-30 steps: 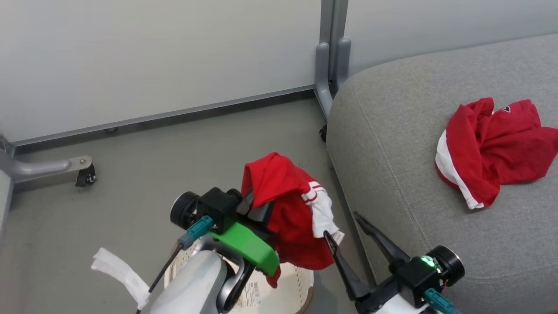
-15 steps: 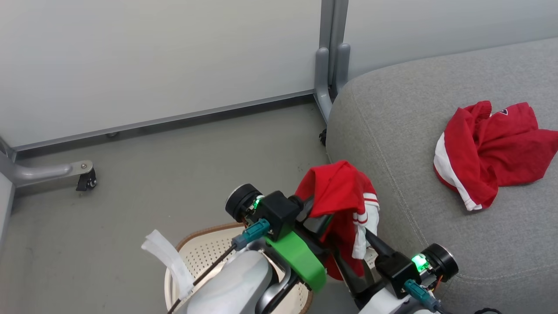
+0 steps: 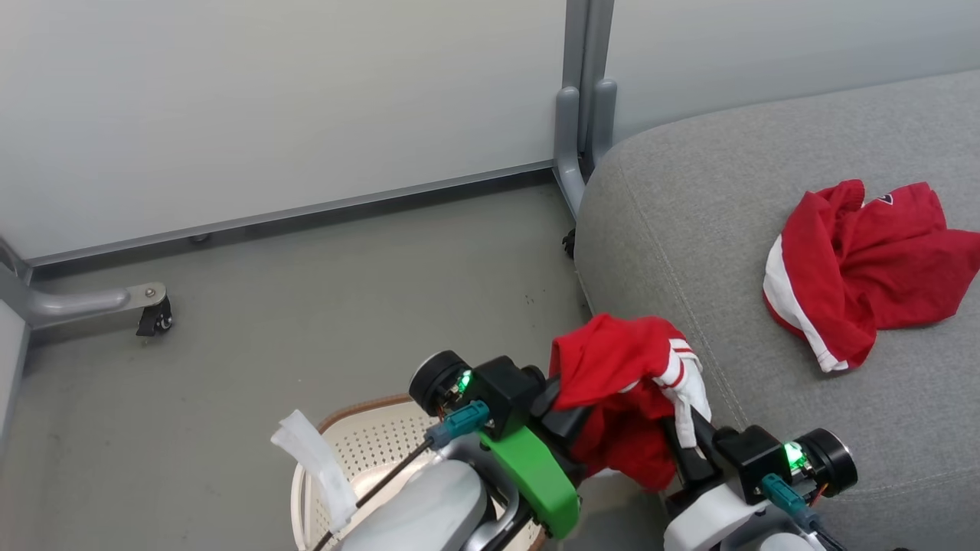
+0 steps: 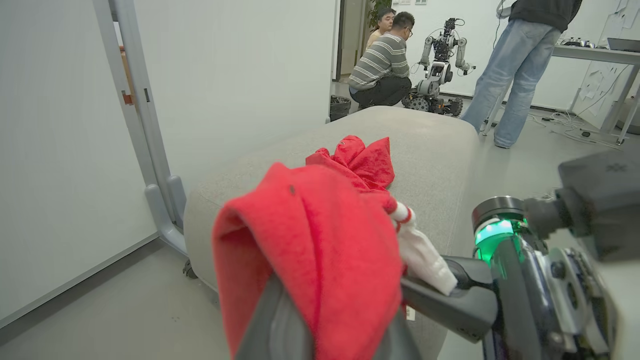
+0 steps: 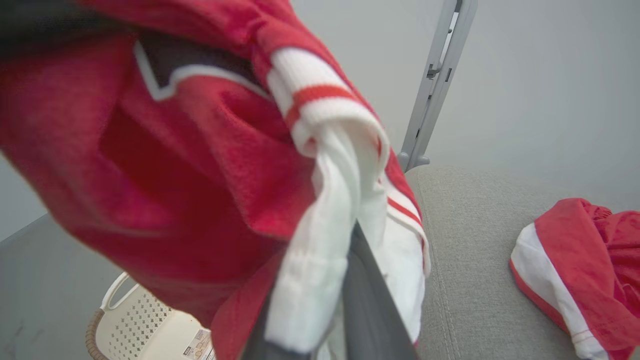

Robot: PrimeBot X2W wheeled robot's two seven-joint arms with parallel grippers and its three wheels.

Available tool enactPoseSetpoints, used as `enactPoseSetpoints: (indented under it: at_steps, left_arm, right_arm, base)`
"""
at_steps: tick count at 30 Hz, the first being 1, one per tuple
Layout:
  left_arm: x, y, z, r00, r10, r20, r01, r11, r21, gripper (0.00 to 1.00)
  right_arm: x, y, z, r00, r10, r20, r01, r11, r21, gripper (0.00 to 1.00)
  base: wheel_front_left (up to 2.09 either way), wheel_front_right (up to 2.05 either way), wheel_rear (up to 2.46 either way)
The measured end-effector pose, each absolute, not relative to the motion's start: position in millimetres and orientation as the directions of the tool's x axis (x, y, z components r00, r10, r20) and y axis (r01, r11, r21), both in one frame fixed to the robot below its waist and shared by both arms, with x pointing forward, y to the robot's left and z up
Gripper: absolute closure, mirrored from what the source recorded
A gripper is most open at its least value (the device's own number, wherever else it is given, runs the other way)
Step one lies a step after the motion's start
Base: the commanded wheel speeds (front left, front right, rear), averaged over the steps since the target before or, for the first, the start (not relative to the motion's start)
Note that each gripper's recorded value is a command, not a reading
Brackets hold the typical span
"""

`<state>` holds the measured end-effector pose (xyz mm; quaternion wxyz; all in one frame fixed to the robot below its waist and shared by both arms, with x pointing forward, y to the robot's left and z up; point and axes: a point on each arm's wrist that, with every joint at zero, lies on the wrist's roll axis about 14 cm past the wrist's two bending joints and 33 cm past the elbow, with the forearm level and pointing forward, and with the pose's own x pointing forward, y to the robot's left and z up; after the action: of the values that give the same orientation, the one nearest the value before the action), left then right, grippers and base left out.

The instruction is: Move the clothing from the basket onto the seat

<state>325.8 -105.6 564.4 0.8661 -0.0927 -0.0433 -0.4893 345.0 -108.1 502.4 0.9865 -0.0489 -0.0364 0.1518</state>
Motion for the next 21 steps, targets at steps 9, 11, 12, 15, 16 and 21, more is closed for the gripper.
enactPoseSetpoints:
  at_steps: [9, 11, 12, 15, 16, 21]
  left_arm:
    - [310, -104, 538, 0.472, -0.88, 0.051, 0.874, 0.459, -0.161, 0.0]
    - [303, -104, 535, 0.446, -0.895, 0.026, 0.882, 0.434, -0.185, 0.0]
    - [301, -104, 536, 0.439, -0.898, 0.026, 0.884, 0.426, -0.192, 0.0]
    - [298, -103, 549, 0.42, -0.905, 0.065, 0.89, 0.396, -0.227, 0.0]
    - [299, -101, 553, 0.422, -0.903, 0.084, 0.89, 0.395, -0.229, 0.0]
    - [321, -84, 569, 0.487, -0.859, 0.159, 0.866, 0.452, -0.212, 0.0]
  right_arm:
    - [354, -117, 505, 0.959, 0.274, 0.066, -0.267, 0.958, -0.103, 1.0]
    - [354, -115, 503, 0.959, 0.278, 0.06, -0.271, 0.957, -0.101, 1.0]
    - [354, -115, 502, 0.959, 0.279, 0.056, -0.273, 0.957, -0.101, 1.0]
    - [355, -115, 498, 0.96, 0.278, 0.045, -0.273, 0.957, -0.096, 1.0]
    - [356, -116, 498, 0.96, 0.276, 0.042, -0.272, 0.958, -0.096, 1.0]
    - [357, -124, 492, 0.967, 0.252, 0.025, -0.249, 0.965, -0.087, 1.0]
  base:
    - [0.0, 0.0, 0.0]
    - [0.0, 0.0, 0.0]
    - [0.0, 0.0, 0.0]
    - [0.0, 0.0, 0.0]
    - [0.0, 0.0, 0.0]
    - [0.0, 0.0, 0.0]
